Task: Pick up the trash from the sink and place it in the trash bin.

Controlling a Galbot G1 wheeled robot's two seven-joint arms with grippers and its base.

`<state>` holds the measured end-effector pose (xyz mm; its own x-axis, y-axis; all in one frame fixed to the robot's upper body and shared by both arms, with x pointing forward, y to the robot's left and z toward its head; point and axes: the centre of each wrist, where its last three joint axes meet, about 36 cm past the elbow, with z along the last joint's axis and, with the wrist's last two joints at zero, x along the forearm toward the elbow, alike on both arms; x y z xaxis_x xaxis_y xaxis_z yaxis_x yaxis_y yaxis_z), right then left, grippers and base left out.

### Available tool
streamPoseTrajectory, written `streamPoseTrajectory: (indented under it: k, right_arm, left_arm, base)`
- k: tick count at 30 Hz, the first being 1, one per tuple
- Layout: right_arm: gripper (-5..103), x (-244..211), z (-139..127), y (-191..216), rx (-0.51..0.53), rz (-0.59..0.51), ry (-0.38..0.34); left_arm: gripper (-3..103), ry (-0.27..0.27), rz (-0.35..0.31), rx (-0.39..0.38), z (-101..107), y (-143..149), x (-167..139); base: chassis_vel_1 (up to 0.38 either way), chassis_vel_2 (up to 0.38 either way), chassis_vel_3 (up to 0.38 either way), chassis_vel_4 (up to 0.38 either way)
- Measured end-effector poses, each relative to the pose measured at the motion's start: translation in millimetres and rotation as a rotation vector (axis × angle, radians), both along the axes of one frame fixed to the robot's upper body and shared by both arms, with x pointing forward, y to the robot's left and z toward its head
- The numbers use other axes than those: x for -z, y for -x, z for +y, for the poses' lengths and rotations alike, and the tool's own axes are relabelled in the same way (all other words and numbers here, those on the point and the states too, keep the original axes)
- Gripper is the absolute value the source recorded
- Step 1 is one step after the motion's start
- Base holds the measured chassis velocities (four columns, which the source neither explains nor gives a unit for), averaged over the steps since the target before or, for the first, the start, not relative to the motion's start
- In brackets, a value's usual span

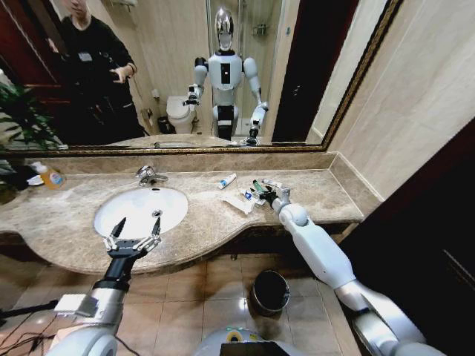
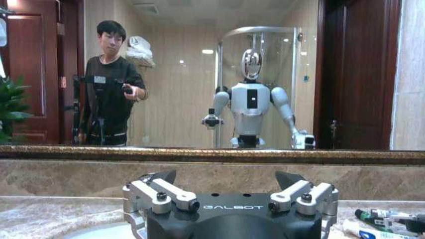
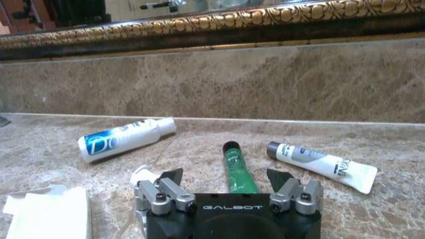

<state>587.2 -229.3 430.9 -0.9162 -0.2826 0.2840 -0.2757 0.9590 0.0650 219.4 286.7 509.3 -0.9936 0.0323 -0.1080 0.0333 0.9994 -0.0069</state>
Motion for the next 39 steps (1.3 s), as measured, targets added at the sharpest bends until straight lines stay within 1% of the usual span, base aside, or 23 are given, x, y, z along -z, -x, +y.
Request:
streamPoseTrajectory:
  k: [4, 8, 12, 13, 15, 18, 19, 21, 22, 24, 25, 27, 28, 31, 32, 34, 36, 38, 39]
  right_arm:
    - [84, 2.1, 0.4, -0.9, 0.002, 0.004, 0.003]
    - [84, 4.3, 1.5, -1.5, 0.004, 0.006, 0.004]
    - [82, 6.0, 1.8, -2.7, 0.009, 0.002, 0.023]
    - [77, 5.9, 1.6, -2.8, 0.011, -0.001, 0.031]
    - [77, 5.8, 1.3, -2.9, 0.014, 0.000, 0.035]
    - [70, 5.9, 0.9, -2.8, 0.027, 0.005, 0.040]
    - [70, 5.9, 0.9, -2.8, 0.027, 0.005, 0.040]
    - [62, 7.1, -0.5, -2.0, 0.033, 0.009, 0.042]
    - [62, 8.0, -1.2, -1.3, 0.035, 0.011, 0.043]
    - [51, 9.7, -2.4, -0.1, 0.036, 0.014, 0.046]
    - [51, 9.7, -2.4, -0.1, 0.036, 0.014, 0.046]
    - [40, 10.8, -3.5, 0.5, 0.038, 0.013, 0.050]
    - [40, 10.8, -3.5, 0.5, 0.038, 0.013, 0.050]
    - [24, 11.3, -4.0, 1.0, 0.043, 0.008, 0.055]
    - [24, 11.3, -4.0, 1.0, 0.043, 0.008, 0.055]
    - [13, 9.8, -2.6, 2.4, 0.052, -0.002, 0.060]
    - [13, 8.7, -1.9, 3.5, 0.055, -0.009, 0.062]
    - [7, 0.7, -0.2, 9.9, 0.057, -0.035, 0.060]
    - [7, 0.7, -0.2, 9.9, 0.057, -0.035, 0.060]
  left_arm:
    - [100, 0.000, 0.000, 0.000, 0.0, 0.0, 0.0]
    - [100, 0.000, 0.000, 0.000, 0.0, 0.0, 0.0]
    - [100, 0.000, 0.000, 0.000, 0.0, 0.0, 0.0]
    - [100, 0.000, 0.000, 0.000, 0.0, 0.0, 0.0]
    - [100, 0.000, 0.000, 0.000, 0.0, 0.0, 0.0]
    - [100, 0.000, 0.000, 0.000, 0.0, 0.0, 0.0]
    - [100, 0.000, 0.000, 0.000, 0.0, 0.0, 0.0]
    - [100, 0.000, 0.000, 0.000, 0.0, 0.0, 0.0]
    - [100, 0.000, 0.000, 0.000, 0.0, 0.0, 0.0]
    - [100, 0.000, 0.000, 0.000, 0.0, 0.0, 0.0]
    - [100, 0.000, 0.000, 0.000, 0.0, 0.0, 0.0]
    - [100, 0.000, 0.000, 0.000, 0.0, 0.0, 0.0]
    - [100, 0.000, 0.000, 0.000, 0.0, 0.0, 0.0]
    - [100, 0.000, 0.000, 0.000, 0.0, 0.0, 0.0]
    - [100, 0.000, 0.000, 0.000, 0.0, 0.0, 0.0]
    - [100, 0.000, 0.000, 0.000, 0.0, 0.0, 0.0]
    - [100, 0.000, 0.000, 0.000, 0.0, 0.0, 0.0]
    - [100, 0.000, 0.000, 0.000, 0.0, 0.0, 0.0]
    - [100, 0.000, 0.000, 0.000, 0.0, 0.0, 0.0]
  base:
    - [0.000, 0.000, 0.000, 0.000]
    - [0.000, 0.000, 0.000, 0.000]
    - [0.000, 0.000, 0.000, 0.000]
    - [0.000, 0.000, 0.000, 0.000]
    - [0.000, 0.000, 0.000, 0.000]
    - [0.000, 0.000, 0.000, 0.000]
    - [0.000, 0.000, 0.000, 0.000]
    - [0.000, 0.000, 0.000, 0.000]
    - [0.000, 0.000, 0.000, 0.000]
    - [0.000, 0.000, 0.000, 0.000]
    - [0.000, 0.000, 0.000, 0.000]
    - [0.000, 0.000, 0.000, 0.000]
    - [0.000, 0.000, 0.000, 0.000]
    - [0.000, 0.000, 0.000, 0.000]
    - [0.000, 0.000, 0.000, 0.000]
    - [0.000, 0.000, 0.000, 0.000]
    - [0.000, 0.000, 0.000, 0.000]
    - [0.000, 0.000, 0.000, 0.000]
    - [0.000, 0.000, 0.000, 0.000]
